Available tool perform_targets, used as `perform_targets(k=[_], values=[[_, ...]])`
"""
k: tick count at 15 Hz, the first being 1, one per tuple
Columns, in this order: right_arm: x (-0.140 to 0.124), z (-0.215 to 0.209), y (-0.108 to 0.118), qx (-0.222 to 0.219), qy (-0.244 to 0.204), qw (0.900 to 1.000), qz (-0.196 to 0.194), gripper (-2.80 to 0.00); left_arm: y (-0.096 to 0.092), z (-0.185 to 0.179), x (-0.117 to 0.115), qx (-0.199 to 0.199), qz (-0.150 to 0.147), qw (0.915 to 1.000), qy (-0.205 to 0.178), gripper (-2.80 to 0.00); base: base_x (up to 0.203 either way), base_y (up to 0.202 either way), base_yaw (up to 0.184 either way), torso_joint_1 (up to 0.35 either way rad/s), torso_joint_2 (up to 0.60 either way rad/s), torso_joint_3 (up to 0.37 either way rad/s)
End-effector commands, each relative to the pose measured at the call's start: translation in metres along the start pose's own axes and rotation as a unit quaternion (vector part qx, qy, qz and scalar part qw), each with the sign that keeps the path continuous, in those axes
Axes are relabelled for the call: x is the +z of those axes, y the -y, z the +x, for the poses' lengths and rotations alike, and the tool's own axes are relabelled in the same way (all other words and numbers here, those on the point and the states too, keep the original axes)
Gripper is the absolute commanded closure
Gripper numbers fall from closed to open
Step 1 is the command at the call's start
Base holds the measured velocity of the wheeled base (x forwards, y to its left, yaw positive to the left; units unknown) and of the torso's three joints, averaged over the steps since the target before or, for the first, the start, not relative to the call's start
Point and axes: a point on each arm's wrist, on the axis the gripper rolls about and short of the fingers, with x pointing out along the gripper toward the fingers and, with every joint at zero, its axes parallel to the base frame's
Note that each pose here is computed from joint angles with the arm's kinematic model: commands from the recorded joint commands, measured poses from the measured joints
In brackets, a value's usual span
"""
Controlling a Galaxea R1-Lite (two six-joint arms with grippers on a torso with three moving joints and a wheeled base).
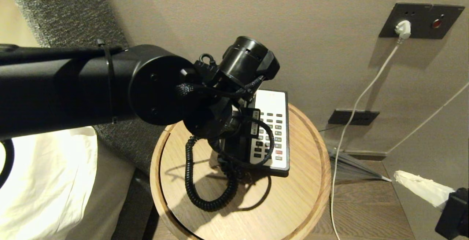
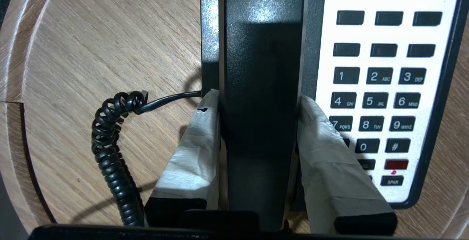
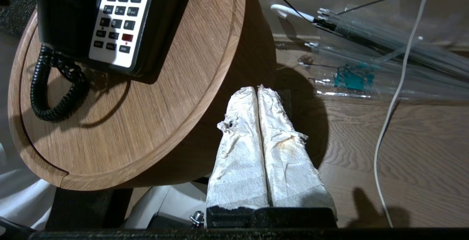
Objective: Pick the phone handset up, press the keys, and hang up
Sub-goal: Put the handset back
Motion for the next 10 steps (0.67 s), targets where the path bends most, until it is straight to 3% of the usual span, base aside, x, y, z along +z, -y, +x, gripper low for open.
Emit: perform_targets(k=[1, 10], values=[[-0.0034, 0.0001, 0.0009, -0.001, -0.005, 1.0, 0.0, 0.0, -0.0031, -0.0036, 0.0027, 0.003, -0.001, 1.0, 0.005, 0.0, 0.0, 0.0, 0.0, 0.0, 0.0, 0.0], [-0.0117, -0.0034, 0.0046, -0.004, -0.012, 1.0, -0.002, 0.0, -0.0008, 0.0035, -0.0019, 0.014, 0.011, 0.9998, -0.001, 0.0, 0.0, 0.0, 0.0, 0.0, 0.0, 0.0]])
